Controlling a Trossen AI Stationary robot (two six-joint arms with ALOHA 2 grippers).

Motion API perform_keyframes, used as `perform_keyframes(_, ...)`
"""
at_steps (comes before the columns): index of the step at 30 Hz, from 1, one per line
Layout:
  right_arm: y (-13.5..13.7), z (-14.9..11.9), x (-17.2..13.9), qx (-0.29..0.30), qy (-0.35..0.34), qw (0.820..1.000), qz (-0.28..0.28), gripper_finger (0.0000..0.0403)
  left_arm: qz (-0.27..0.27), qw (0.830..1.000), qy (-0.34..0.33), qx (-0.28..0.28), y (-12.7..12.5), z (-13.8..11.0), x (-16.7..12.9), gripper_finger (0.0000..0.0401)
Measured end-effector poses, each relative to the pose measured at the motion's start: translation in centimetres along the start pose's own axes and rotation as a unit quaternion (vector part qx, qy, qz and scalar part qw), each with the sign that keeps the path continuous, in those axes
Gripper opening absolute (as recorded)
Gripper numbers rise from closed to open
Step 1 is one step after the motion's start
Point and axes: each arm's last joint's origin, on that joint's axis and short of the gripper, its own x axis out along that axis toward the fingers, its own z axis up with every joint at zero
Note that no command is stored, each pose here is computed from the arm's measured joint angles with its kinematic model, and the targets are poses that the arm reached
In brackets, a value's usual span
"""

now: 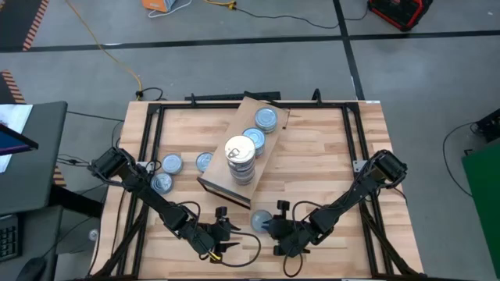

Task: Stack canned seafood by type on shelf
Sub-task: Stack the blue tuna can on top of the green tuna can on the shelf

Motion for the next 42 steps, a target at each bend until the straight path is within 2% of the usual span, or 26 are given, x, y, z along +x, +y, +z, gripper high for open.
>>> perform_keyframes(6, 0.1, -0.1, -0.1, -0.003, 0.0, 1.0, -0.001, 0.0039, -0.001, 1.0, 0.001, 0.0, 0.0, 0.0, 0.0, 0.0202)
perform_keyframes(10, 0.2, -0.1, -0.4, 0.003, 0.003, 1.0, 0.002, 0.0039, -0.002, 1.0, 0.001, -0.001, 0.0, 0.0, 0.0, 0.0202)
perform_keyframes(19, 0.9, -2.5, -1.9, 0.033, 0.084, 0.996, 0.001, 0.0051, 0.006, 1.0, -0.002, -0.014, 0.0, 0.0, 0.0, 0.0202)
perform_keyframes(28, 0.6, -3.0, -1.7, 0.047, 0.09, 0.995, -0.007, 0.0052, 0.024, 0.999, -0.012, -0.043, 0.7, 0.3, 0.4, 0.0202)
perform_keyframes(34, 0.6, -2.3, -2.5, 0.026, 0.061, 0.997, -0.028, 0.0052, 0.024, 0.999, -0.011, -0.044, 0.9, 0.4, 0.5, 0.0202)
perform_keyframes(37, 0.9, -1.3, -3.3, 0.034, 0.041, 0.998, -0.018, 0.0052, 0.023, 0.999, -0.011, -0.044, 0.9, 0.4, 0.5, 0.0202)
perform_keyframes(42, 1.4, -1.4, -2.8, 0.038, 0.04, 0.998, 0.008, 0.0052, 0.023, 0.999, -0.011, -0.044, 0.9, 0.4, 0.5, 0.0202)
